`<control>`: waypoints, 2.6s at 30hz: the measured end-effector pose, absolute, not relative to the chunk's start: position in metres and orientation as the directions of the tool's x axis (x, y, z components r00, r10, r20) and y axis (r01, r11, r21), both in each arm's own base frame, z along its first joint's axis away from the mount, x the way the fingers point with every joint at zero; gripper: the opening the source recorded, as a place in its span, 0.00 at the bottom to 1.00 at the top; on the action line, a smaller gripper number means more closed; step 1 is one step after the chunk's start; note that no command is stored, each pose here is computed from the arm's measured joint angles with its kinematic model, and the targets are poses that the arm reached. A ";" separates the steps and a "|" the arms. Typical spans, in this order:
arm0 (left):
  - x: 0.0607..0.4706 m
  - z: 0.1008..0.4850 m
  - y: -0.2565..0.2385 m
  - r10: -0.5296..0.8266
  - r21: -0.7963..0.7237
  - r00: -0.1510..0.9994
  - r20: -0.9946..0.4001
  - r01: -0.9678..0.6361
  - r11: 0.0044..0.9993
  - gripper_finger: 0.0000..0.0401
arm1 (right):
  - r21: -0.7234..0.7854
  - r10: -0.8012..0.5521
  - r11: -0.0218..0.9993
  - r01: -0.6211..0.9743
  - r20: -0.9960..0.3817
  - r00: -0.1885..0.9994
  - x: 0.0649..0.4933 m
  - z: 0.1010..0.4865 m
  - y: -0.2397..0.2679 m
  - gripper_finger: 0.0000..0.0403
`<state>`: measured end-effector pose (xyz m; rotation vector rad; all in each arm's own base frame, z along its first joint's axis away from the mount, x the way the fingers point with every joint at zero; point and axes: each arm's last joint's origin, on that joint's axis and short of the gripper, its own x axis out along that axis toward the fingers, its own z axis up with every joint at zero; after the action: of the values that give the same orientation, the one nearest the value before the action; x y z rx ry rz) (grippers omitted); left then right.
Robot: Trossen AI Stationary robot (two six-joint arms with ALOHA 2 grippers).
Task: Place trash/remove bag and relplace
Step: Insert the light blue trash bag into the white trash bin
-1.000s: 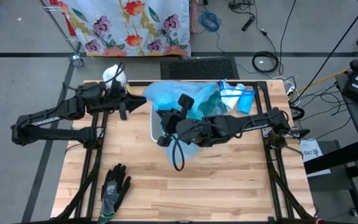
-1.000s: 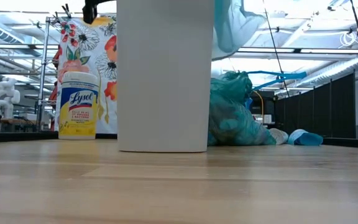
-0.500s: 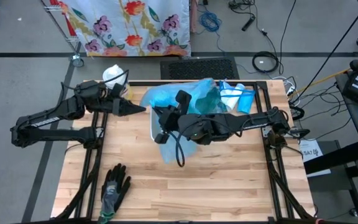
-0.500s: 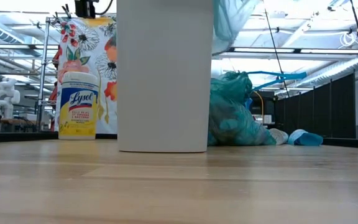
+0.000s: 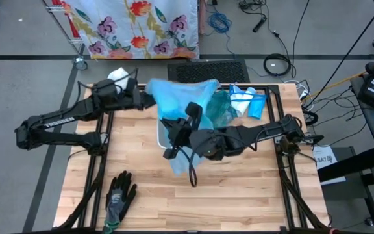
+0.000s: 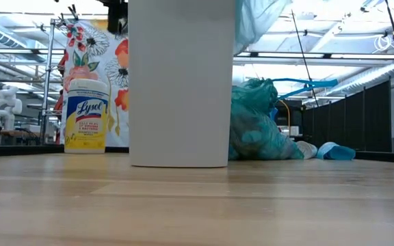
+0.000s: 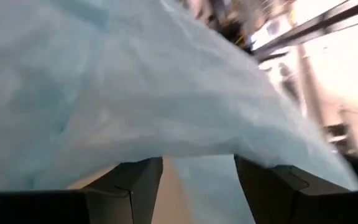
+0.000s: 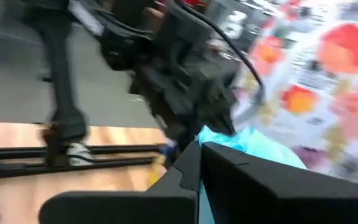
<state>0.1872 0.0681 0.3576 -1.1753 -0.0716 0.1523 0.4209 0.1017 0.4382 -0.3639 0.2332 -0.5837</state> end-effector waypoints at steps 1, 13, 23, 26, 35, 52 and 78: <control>0.187 0.362 0.069 0.165 -0.917 0.986 0.017 -0.051 0.395 0.50 | -0.405 -0.600 0.754 0.517 -0.106 0.793 0.419 0.438 0.104 0.00; 0.177 0.389 0.082 0.231 -0.855 0.928 0.293 0.145 0.498 0.50 | -0.315 -0.524 0.832 0.456 -0.181 0.832 0.416 0.430 0.115 0.00; 0.176 0.397 0.081 0.199 -0.835 0.903 0.381 0.243 0.494 0.50 | -0.250 -0.503 0.857 0.450 -0.216 0.837 0.416 0.424 0.117 0.00; 0.174 0.400 0.080 0.168 -0.813 0.894 0.416 0.283 0.509 0.50 | -0.252 -0.499 0.859 0.445 -0.220 0.838 0.417 0.424 0.117 0.00; 0.174 0.402 0.078 0.098 -0.792 0.898 0.428 0.320 0.520 0.50 | -0.255 -0.506 0.855 0.452 -0.215 0.835 0.417 0.424 0.114 0.00; 0.174 0.399 0.081 0.088 -0.790 0.917 0.389 0.284 0.543 0.50 | -0.263 -0.436 0.888 0.377 -0.224 0.871 0.422 0.427 0.101 0.00; 0.219 0.339 0.104 -0.018 -0.957 1.000 -0.015 -0.010 0.289 0.45 | -0.140 -0.273 0.960 0.243 -0.259 0.927 0.423 0.423 0.114 0.00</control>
<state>0.2185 0.1044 0.3390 -1.2781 0.0248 -0.0056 0.4232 0.1137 0.4233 -0.1062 0.2800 -0.2651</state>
